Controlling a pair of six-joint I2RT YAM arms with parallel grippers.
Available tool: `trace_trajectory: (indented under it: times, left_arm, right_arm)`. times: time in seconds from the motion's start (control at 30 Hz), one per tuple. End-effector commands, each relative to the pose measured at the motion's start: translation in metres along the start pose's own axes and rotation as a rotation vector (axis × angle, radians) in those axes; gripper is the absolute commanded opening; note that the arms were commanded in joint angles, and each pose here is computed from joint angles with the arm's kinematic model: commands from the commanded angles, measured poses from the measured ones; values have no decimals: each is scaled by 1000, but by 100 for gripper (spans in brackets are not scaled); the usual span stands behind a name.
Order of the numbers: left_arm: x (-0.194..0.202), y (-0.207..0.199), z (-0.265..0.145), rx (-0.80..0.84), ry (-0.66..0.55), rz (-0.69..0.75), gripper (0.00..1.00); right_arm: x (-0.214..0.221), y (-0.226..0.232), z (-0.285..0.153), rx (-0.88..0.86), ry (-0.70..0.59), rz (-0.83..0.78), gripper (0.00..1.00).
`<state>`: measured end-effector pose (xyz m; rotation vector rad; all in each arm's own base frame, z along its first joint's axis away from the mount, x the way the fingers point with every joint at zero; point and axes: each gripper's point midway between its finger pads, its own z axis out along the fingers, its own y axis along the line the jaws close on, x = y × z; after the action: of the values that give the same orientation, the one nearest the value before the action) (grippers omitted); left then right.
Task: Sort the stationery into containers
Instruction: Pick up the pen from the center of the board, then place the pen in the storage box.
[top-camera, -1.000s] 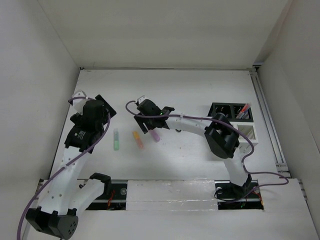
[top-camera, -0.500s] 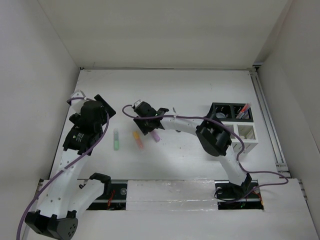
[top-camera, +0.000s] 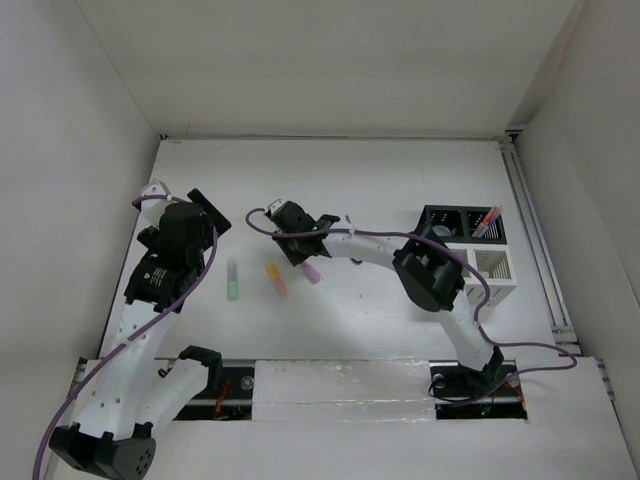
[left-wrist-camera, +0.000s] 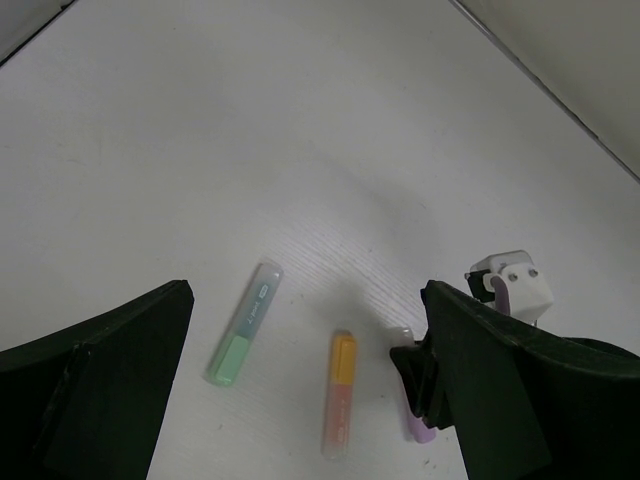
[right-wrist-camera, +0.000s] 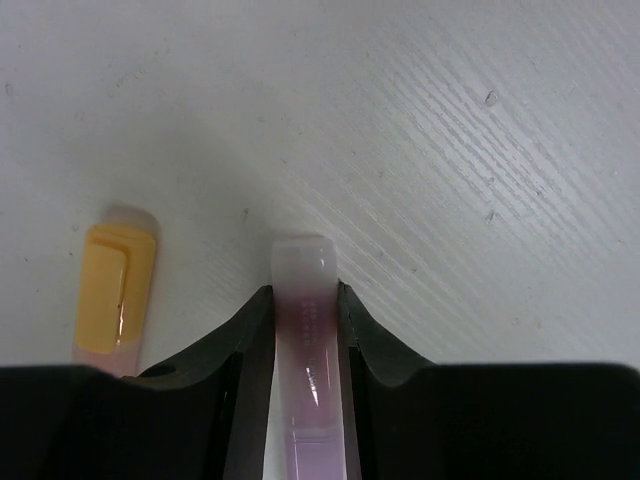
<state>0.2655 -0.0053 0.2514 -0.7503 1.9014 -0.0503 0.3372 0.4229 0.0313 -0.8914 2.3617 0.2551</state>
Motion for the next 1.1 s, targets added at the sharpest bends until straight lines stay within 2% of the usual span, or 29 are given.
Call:
trace_trajectory:
  times: [0.0,0.07,0.1,0.17,0.2,0.23,0.27,0.33,0.37,0.4,0.43,0.47,0.53,0.57,0.6,0.63,0.7,0.77,1.0,1.03,1.07]
  left_arm:
    - [-10,-5,-4,29,-27,-10,99]
    - [-9,-5,-4,29,-27,-10,99]
    - [-11,-5,-6,34,-33,-15,99]
    - [-10,-6,-6,42,-27,-15,99]
    - [-12,-8,-6,47,-33,-10,99]
    - [-12,-8,-6,47,-33,-10,99]
    - [-12,-8,-6,47,-33,-10,99]
    - [-12,-8,-6,47,-33,-10,99]
    - [-11,-9,-6,54,-27,-10,99]
    - [-12,-9,-8,59,-33,-14,99]
    - [-12,-8,-8,59,-34,-5,99]
    - [-12,-8,-8,59,-34,-5,99]
    - [-12,-8,-8,59,-34,-5,99]
    - [-14,-8,-10,65,-41,-10,99]
    - [-16,-10,-10,70,-47,-15,99]
    - [-10,-12,-10,82,-30,-6,99]
    - [-9,-12,-10,89,-25,6,99]
    - [-8,-14,-11,96,-19,6,99]
    - [-6,-18,-10,111,-10,19,99]
    - [-4,-20,-11,120,-6,24,99]
    - [-4,-20,-11,120,-6,24,99]
  right_arm:
    - [-46,-1,-36,-48,-172,30,0]
    - [-66,0,-79,-91,-308,55,0]
    - [-92,3,-102,-128,-443,69,0]
    - [-100,-9,-150,-140,-576,92,0]
    - [-116,-13,-173,-139,-689,111,0]
    - [-100,-24,-174,-118,-698,123,0]
    - [-110,-33,-211,-124,-791,140,0]
    - [-115,-60,-242,-80,-909,194,0]
    - [-93,-74,-237,-33,-899,215,0]
    - [-92,-91,-273,-4,-985,258,0]
    - [-85,-108,-287,40,-1031,289,0]
    - [-71,-144,-298,158,-1059,369,0]
    - [-25,-182,-326,291,-1112,477,0]
    - [-2,-214,-341,432,-1137,559,0]
    - [28,-226,-336,502,-1120,590,0]
    - [43,-238,-371,561,-1206,634,0]
    - [79,-264,-387,714,-1200,700,0]
    - [98,-273,-401,770,-1208,724,0]
    - [154,-308,-394,1058,-1030,950,0]
    - [169,-311,-387,1133,-951,970,0]
    - [168,-313,-390,1154,-936,997,0]
